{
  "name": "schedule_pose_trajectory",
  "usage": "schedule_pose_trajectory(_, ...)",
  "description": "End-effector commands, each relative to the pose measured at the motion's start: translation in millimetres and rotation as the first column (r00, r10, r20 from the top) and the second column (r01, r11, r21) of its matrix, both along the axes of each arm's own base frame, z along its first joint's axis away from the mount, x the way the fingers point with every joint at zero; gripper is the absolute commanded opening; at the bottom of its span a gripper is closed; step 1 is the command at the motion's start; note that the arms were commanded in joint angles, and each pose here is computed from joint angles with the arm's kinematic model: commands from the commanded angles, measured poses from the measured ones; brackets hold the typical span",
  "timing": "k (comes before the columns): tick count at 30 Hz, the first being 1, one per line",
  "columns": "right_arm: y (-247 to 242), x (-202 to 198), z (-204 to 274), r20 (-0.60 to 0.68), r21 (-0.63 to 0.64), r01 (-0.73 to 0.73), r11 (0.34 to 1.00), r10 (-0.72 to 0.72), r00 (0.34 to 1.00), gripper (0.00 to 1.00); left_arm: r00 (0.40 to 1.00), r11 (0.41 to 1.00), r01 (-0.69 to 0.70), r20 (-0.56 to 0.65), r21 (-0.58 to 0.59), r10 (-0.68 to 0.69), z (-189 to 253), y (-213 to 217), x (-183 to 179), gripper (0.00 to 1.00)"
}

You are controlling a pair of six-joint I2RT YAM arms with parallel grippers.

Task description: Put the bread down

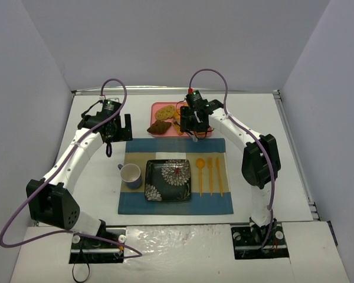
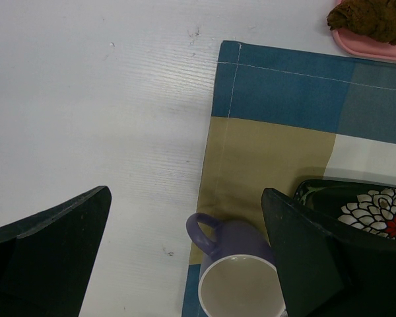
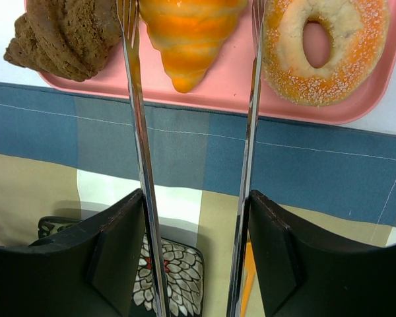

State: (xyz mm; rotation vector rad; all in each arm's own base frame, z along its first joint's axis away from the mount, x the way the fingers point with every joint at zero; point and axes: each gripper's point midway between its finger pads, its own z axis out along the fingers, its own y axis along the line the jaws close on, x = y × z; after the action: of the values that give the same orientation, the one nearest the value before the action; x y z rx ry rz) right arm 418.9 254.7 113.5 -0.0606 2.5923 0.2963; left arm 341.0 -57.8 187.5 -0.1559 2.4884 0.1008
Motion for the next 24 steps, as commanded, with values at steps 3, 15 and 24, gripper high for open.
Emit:
schedule_pose_trajectory(3, 7, 14, 17, 0.065, 0.012, -0.007, 1.0, 0.006, 0.998, 0.53, 0.997, 1.0, -0.016, 0.079, -0.003, 0.016, 22, 5, 9, 0.97)
schedule_pose_trajectory(15, 10, 13, 23, 0.071, 0.029, -0.017, 0.999, 0.015, 0.997, 0.05, 0.997, 1.0, -0.018, 0.078, -0.005, 0.018, 21, 5, 10, 0.97)
schedule_pose_trajectory(24, 8, 7, 33, 0.091, 0.024, -0.02, 1.0, 0.017, 0.996, 0.0, 0.997, 1.0, -0.016, 0.079, -0.009, 0.017, 21, 4, 9, 0.97)
